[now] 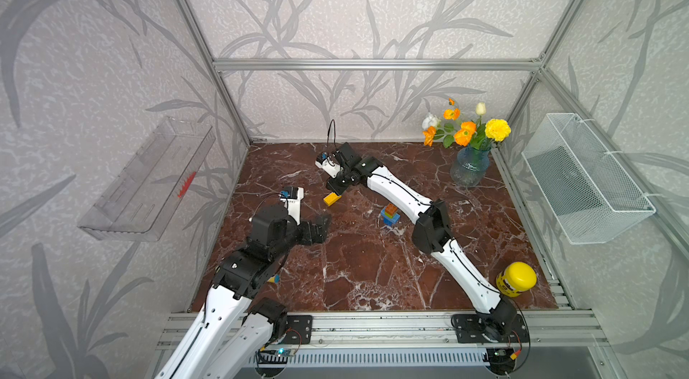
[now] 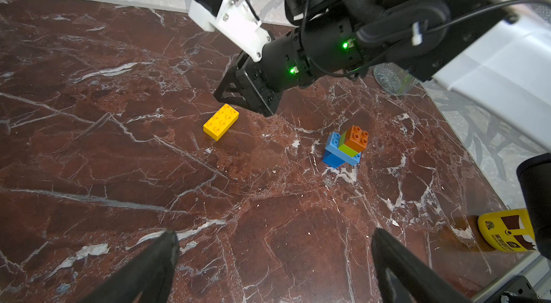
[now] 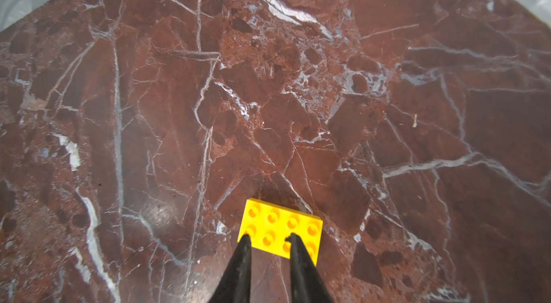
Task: Assemble the letter f with lego
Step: Move the lego brick at the center of the board.
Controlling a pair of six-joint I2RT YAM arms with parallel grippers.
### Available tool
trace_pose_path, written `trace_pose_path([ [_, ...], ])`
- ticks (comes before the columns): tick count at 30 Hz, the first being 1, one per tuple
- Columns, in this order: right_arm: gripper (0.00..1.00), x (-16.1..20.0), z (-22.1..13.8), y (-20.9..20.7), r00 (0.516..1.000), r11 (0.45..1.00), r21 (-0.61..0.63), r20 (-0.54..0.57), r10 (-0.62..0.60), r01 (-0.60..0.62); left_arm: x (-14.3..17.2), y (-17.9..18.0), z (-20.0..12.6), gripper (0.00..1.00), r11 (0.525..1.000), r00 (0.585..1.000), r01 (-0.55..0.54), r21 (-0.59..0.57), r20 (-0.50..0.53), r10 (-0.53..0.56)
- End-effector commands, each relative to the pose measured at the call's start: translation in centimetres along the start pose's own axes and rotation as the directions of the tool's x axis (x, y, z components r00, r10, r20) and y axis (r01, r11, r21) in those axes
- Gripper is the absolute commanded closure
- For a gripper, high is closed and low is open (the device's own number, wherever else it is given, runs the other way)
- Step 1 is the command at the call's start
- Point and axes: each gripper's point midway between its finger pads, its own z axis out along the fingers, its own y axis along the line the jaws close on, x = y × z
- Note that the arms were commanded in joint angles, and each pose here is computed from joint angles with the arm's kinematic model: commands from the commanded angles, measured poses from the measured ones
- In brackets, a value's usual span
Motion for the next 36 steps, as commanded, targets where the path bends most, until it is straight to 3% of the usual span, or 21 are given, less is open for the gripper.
trace_pose_path([
  [1, 0.75, 0.4, 1.9, -0.1, 0.999, 0.999, -0.009, 0.013, 0.036, -0.036, 0.0, -0.3, -0.1, 0.01, 1.000, 1.000, -0.009, 0.021, 0.011, 0.009],
  [26, 0.72, 2.9, 4.6, -0.6, 0.998, 0.999, 0.029, -0.045, 0.031, -0.029, 0.1, -0.4, -0.2, 0.01, 1.000, 1.000, -0.011, 0.028, 0.014, 0.011],
  [36, 0.74, 5.5, 3.6, -1.9, 0.987, 0.994, 0.110, -0.163, -0.004, 0.022, 0.1, -0.5, -0.2, 0.01, 0.999, 1.000, -0.013, 0.030, 0.011, 0.013],
])
